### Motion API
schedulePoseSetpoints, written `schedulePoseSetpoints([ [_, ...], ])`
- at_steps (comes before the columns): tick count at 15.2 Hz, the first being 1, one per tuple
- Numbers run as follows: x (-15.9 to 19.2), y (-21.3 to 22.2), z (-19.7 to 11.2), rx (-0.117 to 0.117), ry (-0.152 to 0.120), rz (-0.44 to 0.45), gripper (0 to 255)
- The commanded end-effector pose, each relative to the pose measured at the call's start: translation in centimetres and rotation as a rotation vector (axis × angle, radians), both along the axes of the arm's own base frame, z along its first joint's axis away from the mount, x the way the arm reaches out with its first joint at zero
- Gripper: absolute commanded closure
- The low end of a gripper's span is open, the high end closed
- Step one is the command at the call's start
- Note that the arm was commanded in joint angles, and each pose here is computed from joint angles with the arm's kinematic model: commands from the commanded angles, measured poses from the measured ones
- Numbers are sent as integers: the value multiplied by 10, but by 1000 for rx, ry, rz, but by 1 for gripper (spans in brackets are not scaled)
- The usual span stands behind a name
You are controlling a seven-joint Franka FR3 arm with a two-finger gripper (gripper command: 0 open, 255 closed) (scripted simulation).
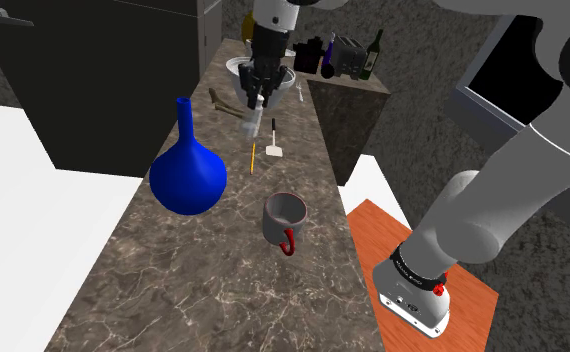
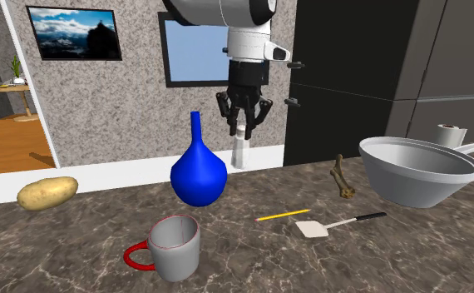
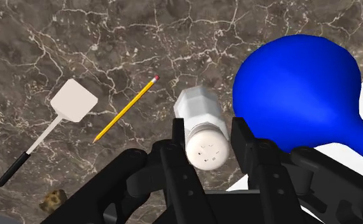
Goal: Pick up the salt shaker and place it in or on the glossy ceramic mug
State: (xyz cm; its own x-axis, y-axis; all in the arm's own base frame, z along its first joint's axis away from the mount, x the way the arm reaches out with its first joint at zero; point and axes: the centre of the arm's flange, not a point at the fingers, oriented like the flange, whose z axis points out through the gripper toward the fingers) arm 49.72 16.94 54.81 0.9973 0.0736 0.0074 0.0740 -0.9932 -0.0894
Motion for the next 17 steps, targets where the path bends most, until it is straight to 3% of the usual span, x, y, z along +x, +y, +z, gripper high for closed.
schedulePoseSetpoints([
  [1,-26,5,6,0,1,-1,255],
  [17,-224,56,27,0,1,-1,255],
])
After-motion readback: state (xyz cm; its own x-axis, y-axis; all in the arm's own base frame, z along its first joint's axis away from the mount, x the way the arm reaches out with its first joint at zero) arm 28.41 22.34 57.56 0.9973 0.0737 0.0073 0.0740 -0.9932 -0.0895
